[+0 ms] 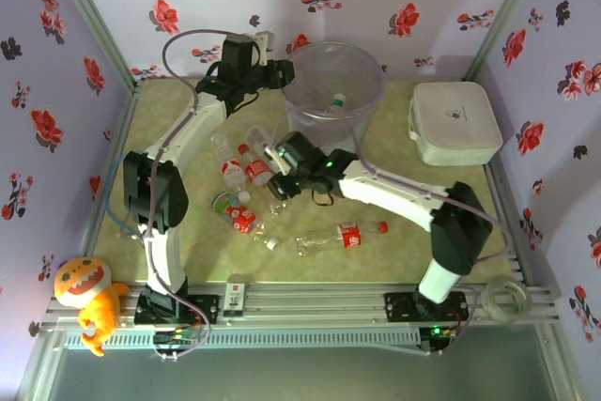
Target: Put the plastic bottles in the bin
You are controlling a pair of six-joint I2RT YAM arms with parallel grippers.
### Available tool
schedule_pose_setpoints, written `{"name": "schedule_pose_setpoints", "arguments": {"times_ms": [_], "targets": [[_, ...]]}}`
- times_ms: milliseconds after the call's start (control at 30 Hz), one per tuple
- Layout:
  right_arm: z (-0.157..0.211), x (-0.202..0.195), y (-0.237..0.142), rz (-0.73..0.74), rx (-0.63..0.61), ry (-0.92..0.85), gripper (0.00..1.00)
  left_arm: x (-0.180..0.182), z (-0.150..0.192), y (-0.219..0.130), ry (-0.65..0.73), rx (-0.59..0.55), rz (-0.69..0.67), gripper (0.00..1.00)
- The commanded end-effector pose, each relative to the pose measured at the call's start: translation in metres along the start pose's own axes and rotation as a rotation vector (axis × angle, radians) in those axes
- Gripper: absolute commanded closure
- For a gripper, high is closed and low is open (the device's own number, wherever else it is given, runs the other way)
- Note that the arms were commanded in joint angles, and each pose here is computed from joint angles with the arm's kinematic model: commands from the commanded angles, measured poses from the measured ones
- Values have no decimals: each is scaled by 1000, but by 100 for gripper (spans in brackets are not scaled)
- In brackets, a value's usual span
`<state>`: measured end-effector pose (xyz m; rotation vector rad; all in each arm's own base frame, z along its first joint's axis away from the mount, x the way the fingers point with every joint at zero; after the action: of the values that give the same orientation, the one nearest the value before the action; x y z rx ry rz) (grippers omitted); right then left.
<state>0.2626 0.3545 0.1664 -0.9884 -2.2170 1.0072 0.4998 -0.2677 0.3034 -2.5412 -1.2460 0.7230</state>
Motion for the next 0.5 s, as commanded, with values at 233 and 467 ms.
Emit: {"name": "schedule_pose_setpoints", "arguments": {"times_ms": [233, 467], "targets": [[-5, 9, 61, 97, -82, 78, 36, -7, -19, -17, 7, -35, 16, 53], [7, 9, 94, 115, -17, 84, 38, -7, -17, -18, 5, -35, 18, 53]]}}
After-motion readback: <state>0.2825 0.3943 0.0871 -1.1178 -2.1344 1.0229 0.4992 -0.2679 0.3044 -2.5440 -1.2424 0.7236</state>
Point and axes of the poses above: each hand's point on the last joint's axis, 136 mm out from that joint toward the fingers, its own y axis out along the fingers, its own x axis along the line the jaws close on, z = x × y, the point moved 3 cm from there along -y, back along the fingers, and after that the axes turned 10 degrees about y, right-handed, at the moved point
